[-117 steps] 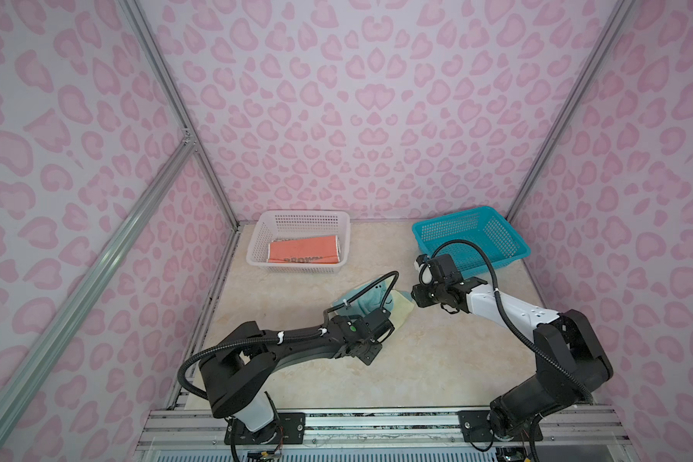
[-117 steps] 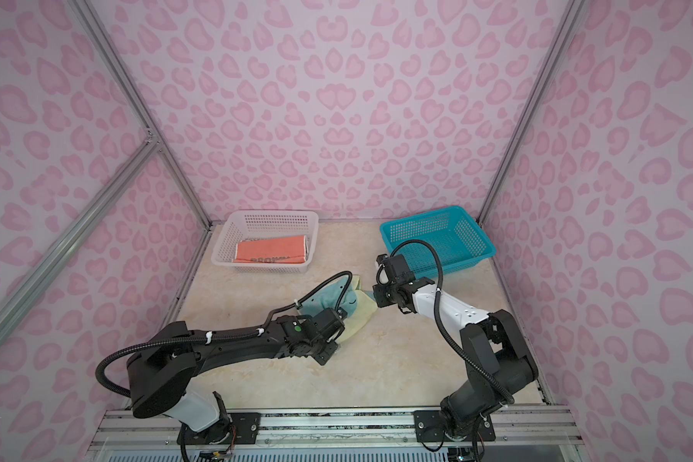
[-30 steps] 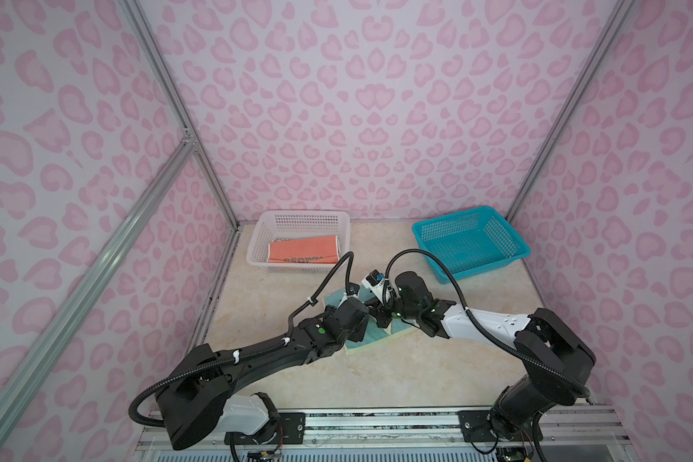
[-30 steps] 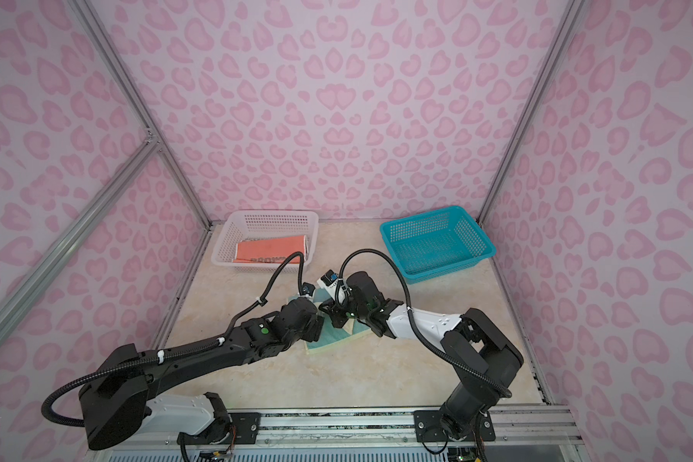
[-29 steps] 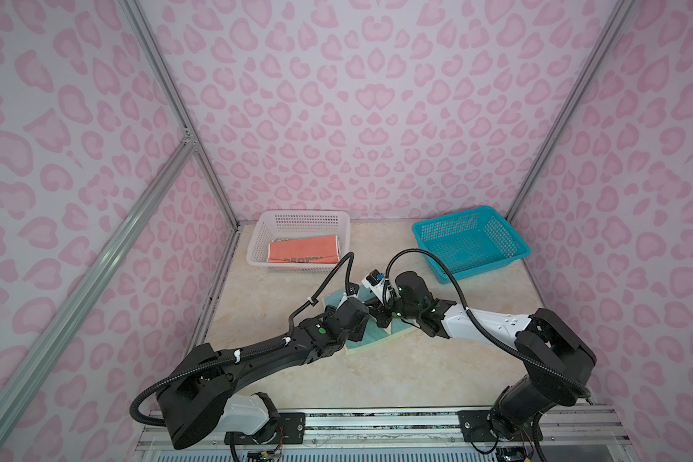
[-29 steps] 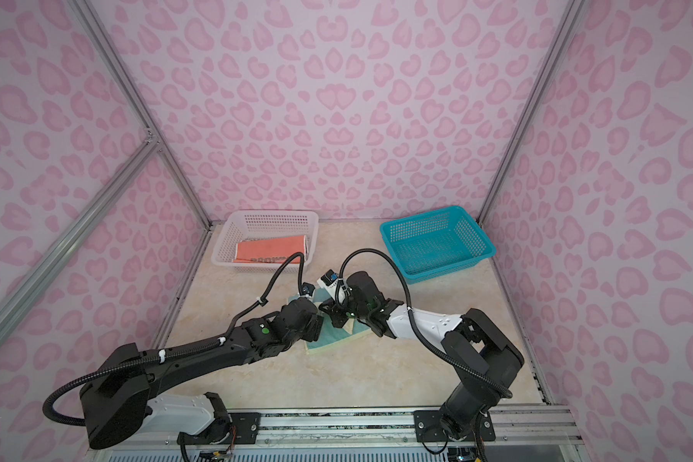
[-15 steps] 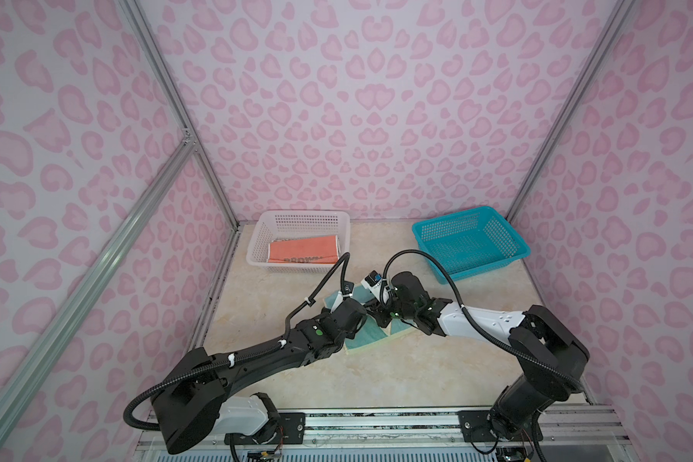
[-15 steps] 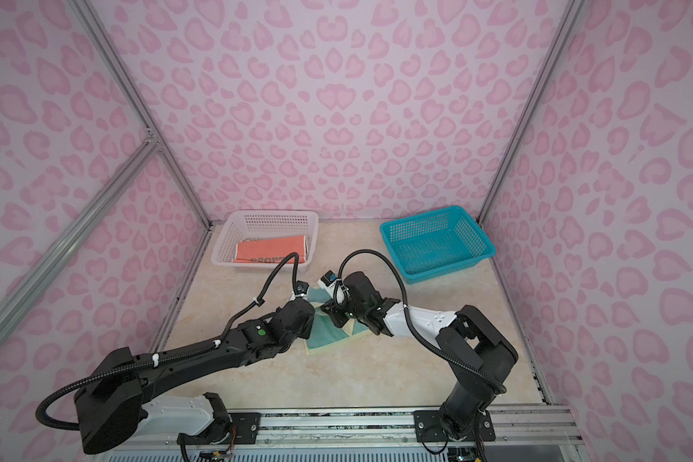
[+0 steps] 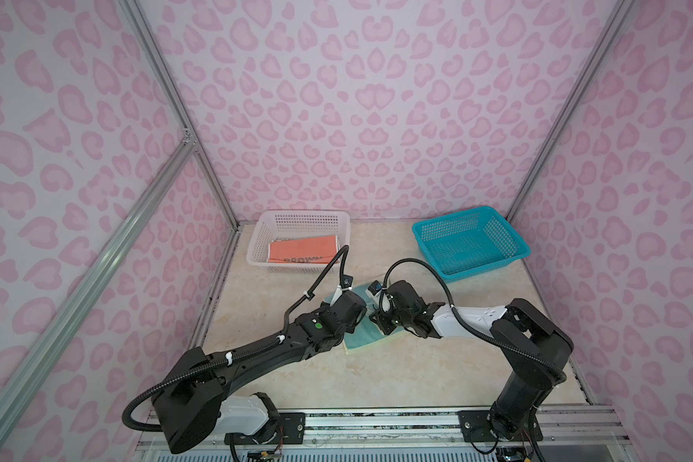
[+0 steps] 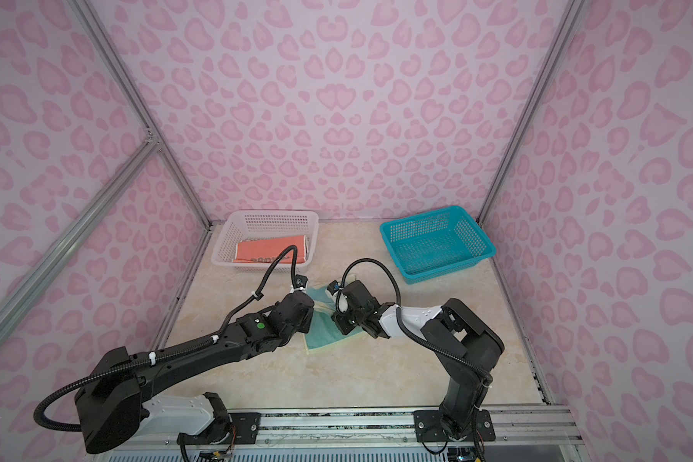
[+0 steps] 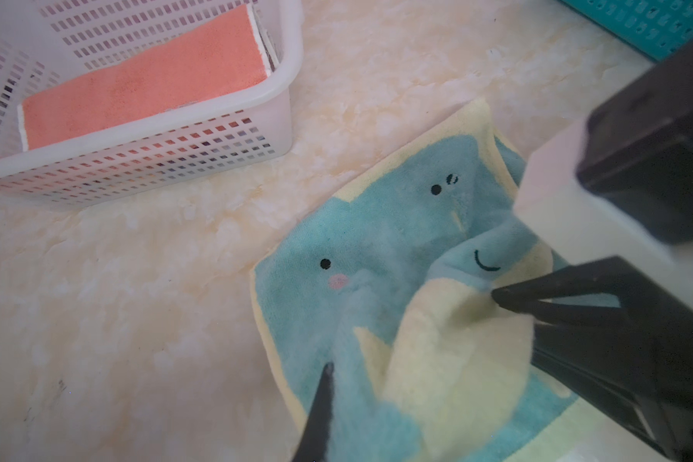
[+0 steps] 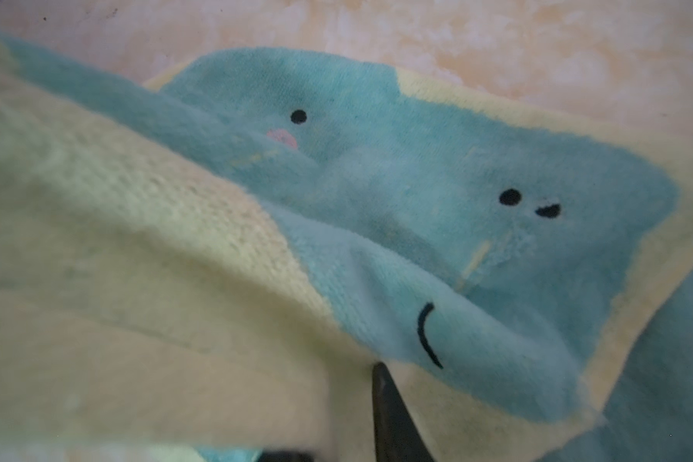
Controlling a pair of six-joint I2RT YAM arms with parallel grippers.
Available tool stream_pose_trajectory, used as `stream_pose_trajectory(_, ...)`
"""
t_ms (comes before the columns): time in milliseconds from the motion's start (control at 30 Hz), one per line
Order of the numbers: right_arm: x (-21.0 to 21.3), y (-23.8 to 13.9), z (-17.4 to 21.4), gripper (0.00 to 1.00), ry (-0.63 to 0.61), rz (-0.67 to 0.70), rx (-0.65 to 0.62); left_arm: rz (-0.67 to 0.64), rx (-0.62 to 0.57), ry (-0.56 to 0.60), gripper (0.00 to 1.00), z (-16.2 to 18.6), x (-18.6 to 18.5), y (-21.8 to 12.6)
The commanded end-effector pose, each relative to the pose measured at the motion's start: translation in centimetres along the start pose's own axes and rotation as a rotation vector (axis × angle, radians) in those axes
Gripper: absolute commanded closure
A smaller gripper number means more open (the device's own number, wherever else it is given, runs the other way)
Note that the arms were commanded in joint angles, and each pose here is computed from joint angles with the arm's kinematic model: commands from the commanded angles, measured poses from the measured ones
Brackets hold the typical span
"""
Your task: Fold and stack the towels
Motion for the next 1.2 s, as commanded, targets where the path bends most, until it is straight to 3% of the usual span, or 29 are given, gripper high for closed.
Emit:
stream_pose_trajectory(0,-0.7,-0.2,1.4,0.77,0.003,0.053,0.053,-0.011,-0.003,-0.025,0.97,-0.6,0.5,-0.2)
stream_pose_trajectory(333,-1.1,0.0,2.6,0.82,0.014,0.075,0.074,-0.02,-0.003,-0.035,0.97,-0.9,0.9,-0.2)
stream_pose_trajectory(433,-1.3,-0.4,2.3,0.98,0.015,0.076,0.065,-0.025,-0.008,-0.046,0.97,-1.0,1.2,-0.4)
stream_pose_trajectory(533,-1.7,-1.7,0.9,1.0,0.025,0.075,0.027,-0.022,-0.011,-0.061,0.97,-1.4,1.5,-0.6)
stream_pose_trajectory(667,-3.1,-5.6,-3.1,1.0,0.013,0.138,-0.047,-0.003,-0.041,-0.065,0.97,-4.1,1.7,-1.5)
stream_pose_trajectory(867,-4.2,-12.4,-9.2,1.0,-0.108,0.336,-0.1,0.042,-0.118,-0.039,0.97,-9.5,1.4,-4.5)
stream_pose_trajectory(1167,-2.6,-23.3,-14.7,1.0,-0.289,0.483,-0.296,0.147,-0.222,-0.025,0.97,-15.7,1.9,-10.5)
Point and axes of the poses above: each gripper's point midway between its finger pads, its own y axis out along the fingers, its own x axis along the line the jaws close on, z = x × y, the point moved 5 cm from there along -y, back along the fingers, and after that the axes turned 2 degrees about y, right-handed, at the moved point
